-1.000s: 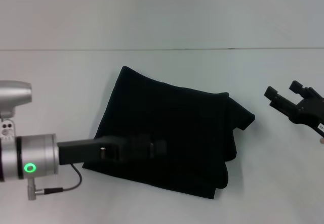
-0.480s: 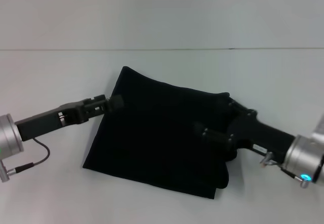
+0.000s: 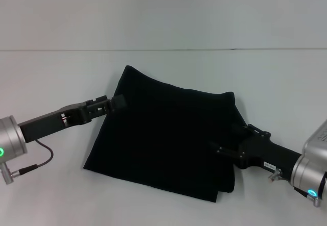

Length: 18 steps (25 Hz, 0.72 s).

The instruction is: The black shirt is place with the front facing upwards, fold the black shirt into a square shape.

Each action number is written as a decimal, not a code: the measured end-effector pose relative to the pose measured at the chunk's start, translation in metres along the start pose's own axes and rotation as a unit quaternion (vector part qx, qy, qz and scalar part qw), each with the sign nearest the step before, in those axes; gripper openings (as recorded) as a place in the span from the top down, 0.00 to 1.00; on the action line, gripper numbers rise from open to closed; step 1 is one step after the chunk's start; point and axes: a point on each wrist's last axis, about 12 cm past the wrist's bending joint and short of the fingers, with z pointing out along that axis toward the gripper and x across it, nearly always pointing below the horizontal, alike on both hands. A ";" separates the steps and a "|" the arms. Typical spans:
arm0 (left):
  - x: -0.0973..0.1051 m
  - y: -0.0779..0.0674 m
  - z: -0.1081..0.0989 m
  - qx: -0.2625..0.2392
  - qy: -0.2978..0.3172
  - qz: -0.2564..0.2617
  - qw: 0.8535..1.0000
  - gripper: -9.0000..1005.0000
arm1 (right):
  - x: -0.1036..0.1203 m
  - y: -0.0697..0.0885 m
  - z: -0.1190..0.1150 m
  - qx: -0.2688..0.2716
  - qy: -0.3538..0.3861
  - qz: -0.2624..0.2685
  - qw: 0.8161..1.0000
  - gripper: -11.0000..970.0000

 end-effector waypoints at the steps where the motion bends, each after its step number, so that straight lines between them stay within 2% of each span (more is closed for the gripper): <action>1: 0.000 0.000 0.001 -0.001 0.000 -0.001 1.000 0.04 | 0.000 -0.001 -0.001 0.002 -0.001 0.001 1.000 0.04; 7: -0.008 0.003 0.006 -0.011 -0.001 -0.015 1.000 0.04 | -0.002 -0.003 -0.011 0.001 -0.031 0.005 1.000 0.04; 10: -0.020 0.009 0.009 -0.034 0.002 -0.046 0.998 0.04 | -0.003 -0.002 -0.023 -0.007 -0.059 -0.001 0.998 0.04; 12: -0.032 0.014 0.013 -0.058 0.011 -0.075 0.995 0.05 | -0.001 0.000 -0.031 -0.019 -0.072 -0.008 0.997 0.04; 15: -0.049 0.028 0.025 -0.129 0.043 -0.118 0.984 0.05 | 0.004 0.008 -0.041 -0.053 -0.072 -0.027 0.996 0.04; 18: -0.058 0.037 0.037 -0.186 0.062 -0.122 0.973 0.04 | 0.012 0.017 -0.045 -0.080 -0.057 -0.045 0.994 0.04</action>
